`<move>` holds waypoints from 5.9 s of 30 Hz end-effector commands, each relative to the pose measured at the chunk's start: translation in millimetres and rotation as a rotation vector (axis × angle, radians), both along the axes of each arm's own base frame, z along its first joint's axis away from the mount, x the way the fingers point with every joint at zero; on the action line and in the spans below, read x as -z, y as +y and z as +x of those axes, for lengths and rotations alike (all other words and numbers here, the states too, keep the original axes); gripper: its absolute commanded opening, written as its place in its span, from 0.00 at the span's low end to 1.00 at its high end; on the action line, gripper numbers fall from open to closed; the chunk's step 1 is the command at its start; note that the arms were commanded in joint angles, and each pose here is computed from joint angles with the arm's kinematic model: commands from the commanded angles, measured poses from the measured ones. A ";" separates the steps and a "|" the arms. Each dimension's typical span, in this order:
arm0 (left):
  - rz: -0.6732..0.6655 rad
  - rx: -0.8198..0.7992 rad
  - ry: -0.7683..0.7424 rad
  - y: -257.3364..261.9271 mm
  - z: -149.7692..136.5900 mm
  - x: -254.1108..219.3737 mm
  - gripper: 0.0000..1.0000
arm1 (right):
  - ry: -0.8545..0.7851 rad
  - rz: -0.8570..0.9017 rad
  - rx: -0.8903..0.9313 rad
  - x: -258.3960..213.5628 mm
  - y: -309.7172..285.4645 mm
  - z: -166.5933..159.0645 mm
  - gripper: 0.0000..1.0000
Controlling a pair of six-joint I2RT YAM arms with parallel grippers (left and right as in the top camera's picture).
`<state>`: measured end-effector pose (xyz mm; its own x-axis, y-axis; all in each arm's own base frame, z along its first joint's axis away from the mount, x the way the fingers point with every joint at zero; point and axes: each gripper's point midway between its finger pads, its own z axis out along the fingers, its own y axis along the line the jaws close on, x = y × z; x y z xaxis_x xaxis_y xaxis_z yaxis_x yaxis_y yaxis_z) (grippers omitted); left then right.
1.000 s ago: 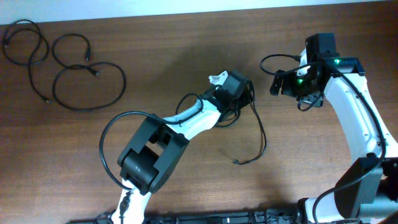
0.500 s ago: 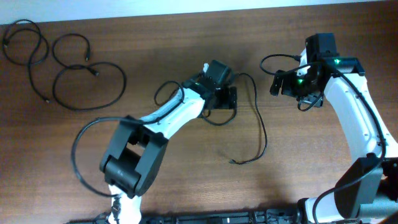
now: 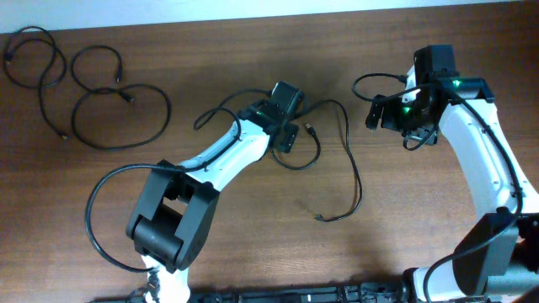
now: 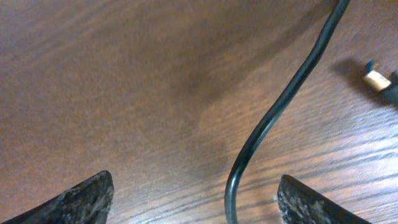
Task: Untangle cables
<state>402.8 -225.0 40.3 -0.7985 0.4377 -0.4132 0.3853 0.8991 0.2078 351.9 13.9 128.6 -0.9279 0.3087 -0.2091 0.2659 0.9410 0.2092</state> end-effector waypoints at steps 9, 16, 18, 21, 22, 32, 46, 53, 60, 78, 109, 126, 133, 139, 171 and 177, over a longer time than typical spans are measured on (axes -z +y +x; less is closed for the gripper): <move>0.104 -0.139 0.115 63.0 -5.3 29.3 0.00 | -0.012 -0.001 0.005 -4.2 -0.6 1.3 0.99; -0.118 -0.686 0.457 153.7 -53.4 27.3 0.00 | -0.013 -0.001 0.005 -4.3 -0.7 1.4 0.99; -0.257 -0.664 0.504 132.8 -52.6 19.4 0.11 | -0.012 -0.001 0.005 -4.2 -0.7 1.3 0.99; -0.299 -0.642 0.426 129.8 -37.2 -8.0 0.50 | -0.013 -0.001 0.005 -4.3 -0.7 1.4 0.98; -0.330 -0.628 0.371 127.8 -28.4 -27.7 0.66 | -0.012 -0.001 0.005 -4.2 -0.6 1.3 0.99; -0.597 -0.500 0.372 75.2 -21.0 -69.3 0.99 | -0.012 -0.001 0.005 -4.2 -0.6 1.3 0.99; -0.377 -0.480 0.130 3.4 -25.2 -56.1 0.99 | -0.012 -0.001 0.005 -4.2 -0.6 1.3 0.99; -0.367 -0.379 0.160 -40.2 -43.6 -37.9 1.00 | -0.012 -0.001 0.005 -4.2 -0.7 1.3 0.99; -0.398 -0.102 0.313 -72.8 -78.3 -32.5 0.99 | -0.012 -0.001 0.005 -4.2 -0.6 1.3 0.99; -0.434 -0.352 0.480 -87.8 -90.1 33.5 0.34 | -0.012 -0.001 0.005 -4.2 -0.6 1.3 0.99; -0.193 -0.823 0.552 -56.2 -85.5 27.7 0.66 | -0.012 -0.001 0.005 -4.2 -0.6 1.3 0.99; 0.192 -0.759 0.531 30.7 -91.3 -16.1 0.00 | -0.013 -0.001 0.005 -4.2 -0.6 1.4 0.99; 0.424 -0.635 0.314 87.0 -48.8 -52.4 0.29 | -0.013 -0.001 0.005 -4.3 -0.6 1.5 0.99; 0.446 -0.639 0.228 95.0 -32.8 -56.2 0.99 | -0.013 -0.001 0.005 -4.2 -0.7 1.4 0.99; -0.003 -0.755 0.211 129.4 -18.4 -77.9 0.00 | -0.013 -0.001 0.005 -4.3 -0.6 1.5 0.99; -0.041 -0.820 -0.236 195.5 -64.0 -244.4 0.00 | -0.013 -0.001 0.005 -4.3 -0.6 1.5 0.99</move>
<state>358.3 -68.0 223.9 -0.8514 -0.2742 -0.4471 -0.3660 0.9212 0.1321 351.8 13.9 128.6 -0.9281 0.3083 -0.2089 0.2657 0.9412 0.2087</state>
